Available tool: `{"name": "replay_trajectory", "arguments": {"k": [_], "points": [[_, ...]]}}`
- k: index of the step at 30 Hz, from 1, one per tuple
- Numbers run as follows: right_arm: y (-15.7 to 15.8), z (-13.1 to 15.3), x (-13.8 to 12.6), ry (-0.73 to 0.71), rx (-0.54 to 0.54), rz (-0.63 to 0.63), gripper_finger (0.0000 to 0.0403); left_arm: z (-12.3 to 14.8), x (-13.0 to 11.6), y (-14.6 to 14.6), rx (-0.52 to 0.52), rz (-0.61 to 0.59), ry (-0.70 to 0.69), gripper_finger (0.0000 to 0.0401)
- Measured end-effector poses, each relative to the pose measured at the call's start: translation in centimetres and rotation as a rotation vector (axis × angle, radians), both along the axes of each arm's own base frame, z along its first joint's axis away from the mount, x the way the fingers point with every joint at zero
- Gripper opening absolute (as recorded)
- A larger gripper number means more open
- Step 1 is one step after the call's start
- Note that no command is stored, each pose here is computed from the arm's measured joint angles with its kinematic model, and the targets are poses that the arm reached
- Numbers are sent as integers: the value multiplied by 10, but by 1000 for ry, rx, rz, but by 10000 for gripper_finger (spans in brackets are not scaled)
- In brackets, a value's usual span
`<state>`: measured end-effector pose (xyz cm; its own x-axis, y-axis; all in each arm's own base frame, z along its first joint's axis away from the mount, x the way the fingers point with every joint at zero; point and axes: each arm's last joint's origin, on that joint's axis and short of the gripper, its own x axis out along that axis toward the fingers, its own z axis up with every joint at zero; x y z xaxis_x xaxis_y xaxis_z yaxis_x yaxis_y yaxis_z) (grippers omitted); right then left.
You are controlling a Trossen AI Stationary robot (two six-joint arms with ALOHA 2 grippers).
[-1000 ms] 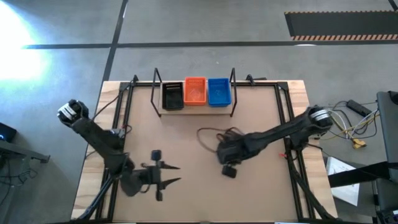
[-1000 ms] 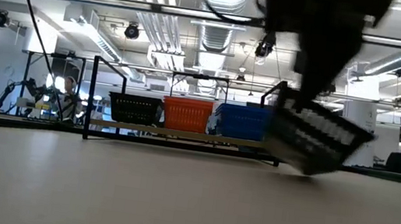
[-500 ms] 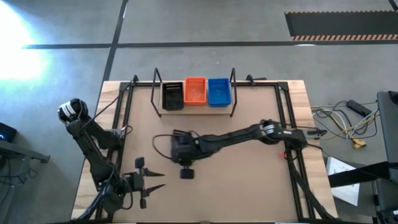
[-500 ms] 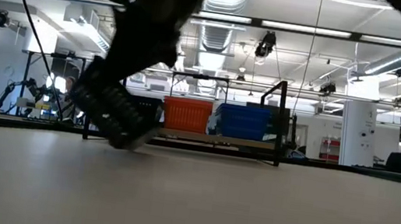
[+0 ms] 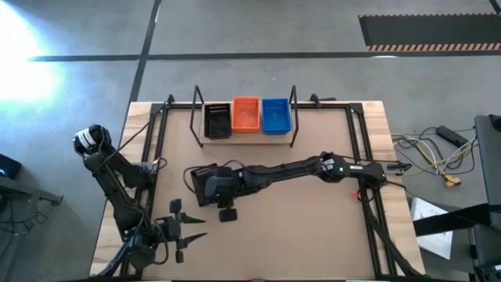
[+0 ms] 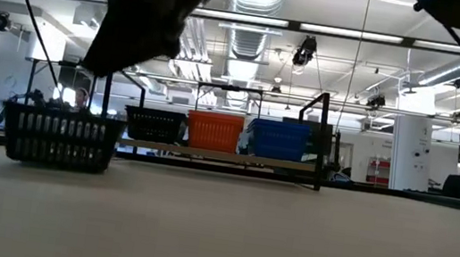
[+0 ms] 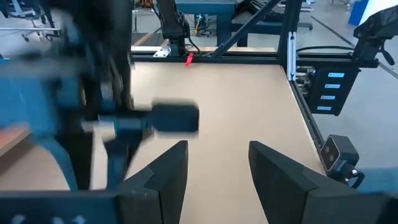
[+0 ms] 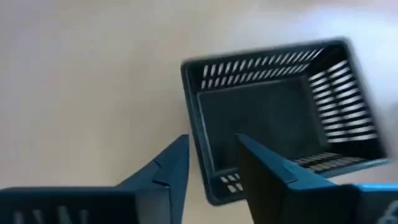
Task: Stack baskets on shelf by color
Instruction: Stack the black bin on the black bins on the shelf
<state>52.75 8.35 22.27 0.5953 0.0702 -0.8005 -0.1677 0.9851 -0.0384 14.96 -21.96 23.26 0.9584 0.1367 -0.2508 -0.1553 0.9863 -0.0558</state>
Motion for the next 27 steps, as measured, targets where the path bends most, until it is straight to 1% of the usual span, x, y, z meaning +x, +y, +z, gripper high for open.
{"name": "replay_trajectory", "arguments": {"k": [3, 6, 9, 12, 16, 18, 20, 23, 27], "points": [[9, 20, -10, -13, -11, 30, 135, 0, 0, 0, -2, -2, 0, 155], [30, 23, -21, 21, -16, 72, 140, 0, -1, 0, -3, -3, 0, 155], [53, 10, -36, 75, -70, 93, 136, 0, -1, 0, -4, -3, 0, 155], [76, -2, -58, 110, -176, 55, 123, -3, 0, -2, 7, -3, 6, 155], [98, -12, -97, 73, -260, -6, 103, -11, 3, -6, 24, 0, 16, 155], [105, -15, -119, 28, -251, -27, 92, -17, 6, -8, 32, 11, 26, 155], [105, -18, -141, -27, -203, -47, 81, -22, 9, -8, 45, 24, 34, 155], [102, -21, -171, -160, -90, -81, 66, -28, 17, -8, 51, 52, 33, 155], [93, -34, -207, -344, 45, -87, 53, -31, 33, -5, 17, 107, 12, 155]]}}
